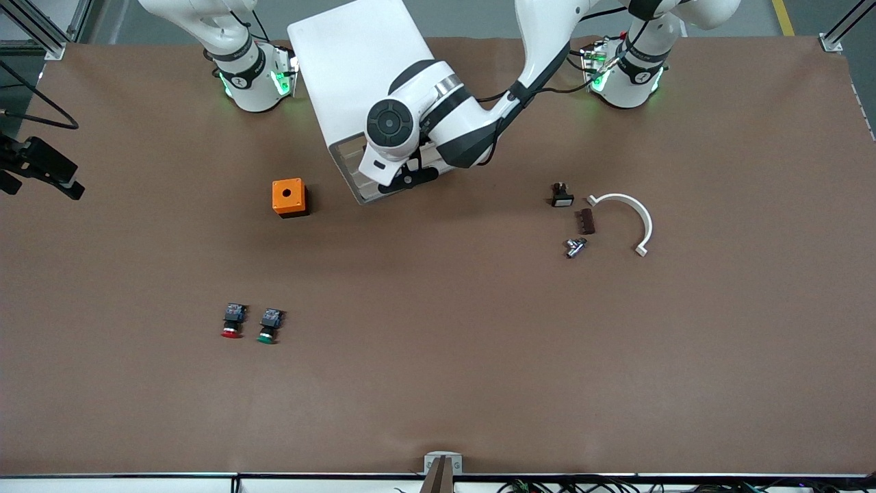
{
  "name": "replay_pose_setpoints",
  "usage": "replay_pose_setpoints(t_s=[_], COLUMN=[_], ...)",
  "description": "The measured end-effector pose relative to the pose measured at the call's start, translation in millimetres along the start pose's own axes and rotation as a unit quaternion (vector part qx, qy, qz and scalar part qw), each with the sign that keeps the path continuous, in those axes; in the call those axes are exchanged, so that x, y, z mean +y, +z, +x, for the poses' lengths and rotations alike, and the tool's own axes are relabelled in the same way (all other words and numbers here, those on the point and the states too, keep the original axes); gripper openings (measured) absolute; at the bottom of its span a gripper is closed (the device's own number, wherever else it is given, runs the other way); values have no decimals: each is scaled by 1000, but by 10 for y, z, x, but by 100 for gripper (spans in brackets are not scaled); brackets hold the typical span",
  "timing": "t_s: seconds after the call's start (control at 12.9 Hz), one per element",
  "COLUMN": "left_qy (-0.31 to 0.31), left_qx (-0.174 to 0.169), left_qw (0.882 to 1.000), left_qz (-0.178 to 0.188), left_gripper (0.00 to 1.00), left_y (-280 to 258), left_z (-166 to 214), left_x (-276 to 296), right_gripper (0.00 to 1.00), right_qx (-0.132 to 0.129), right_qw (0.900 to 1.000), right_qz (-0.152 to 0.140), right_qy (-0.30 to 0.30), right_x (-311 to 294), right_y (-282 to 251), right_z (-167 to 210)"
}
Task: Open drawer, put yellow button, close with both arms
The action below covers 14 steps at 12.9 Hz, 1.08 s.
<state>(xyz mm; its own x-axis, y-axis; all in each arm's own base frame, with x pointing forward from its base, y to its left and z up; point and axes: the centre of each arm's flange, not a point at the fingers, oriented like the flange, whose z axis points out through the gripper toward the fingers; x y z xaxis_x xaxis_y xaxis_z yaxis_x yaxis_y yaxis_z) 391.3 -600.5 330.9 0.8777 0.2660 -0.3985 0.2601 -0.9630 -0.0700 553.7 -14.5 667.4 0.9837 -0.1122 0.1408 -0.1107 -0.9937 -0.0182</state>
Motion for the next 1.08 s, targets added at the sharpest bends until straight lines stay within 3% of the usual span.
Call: replay_pose_setpoints(t_s=[0.23,0.46,0.77,1.08], left_qy=[-45,-98,-110,-134], left_qx=[66,102,132,164], left_qw=[997,989,983,975], left_qz=[-13,-54,-58,-68], left_gripper=[100,100,100,100], left_y=[-561,-1447,-2558,-3174], left_z=[848,1725,1748,1809], left_x=[-396,-1187,-2173,-2946], right_gripper=[100,100,100,100], right_qx=[1,3,5,6], right_qw=[1000,1000,1000,1000], right_qz=[0,0,1,1], right_qy=[0,0,0,1], right_x=[1,-1,0,-1], right_y=[2,6,8,9], right_z=[4,15,21,26])
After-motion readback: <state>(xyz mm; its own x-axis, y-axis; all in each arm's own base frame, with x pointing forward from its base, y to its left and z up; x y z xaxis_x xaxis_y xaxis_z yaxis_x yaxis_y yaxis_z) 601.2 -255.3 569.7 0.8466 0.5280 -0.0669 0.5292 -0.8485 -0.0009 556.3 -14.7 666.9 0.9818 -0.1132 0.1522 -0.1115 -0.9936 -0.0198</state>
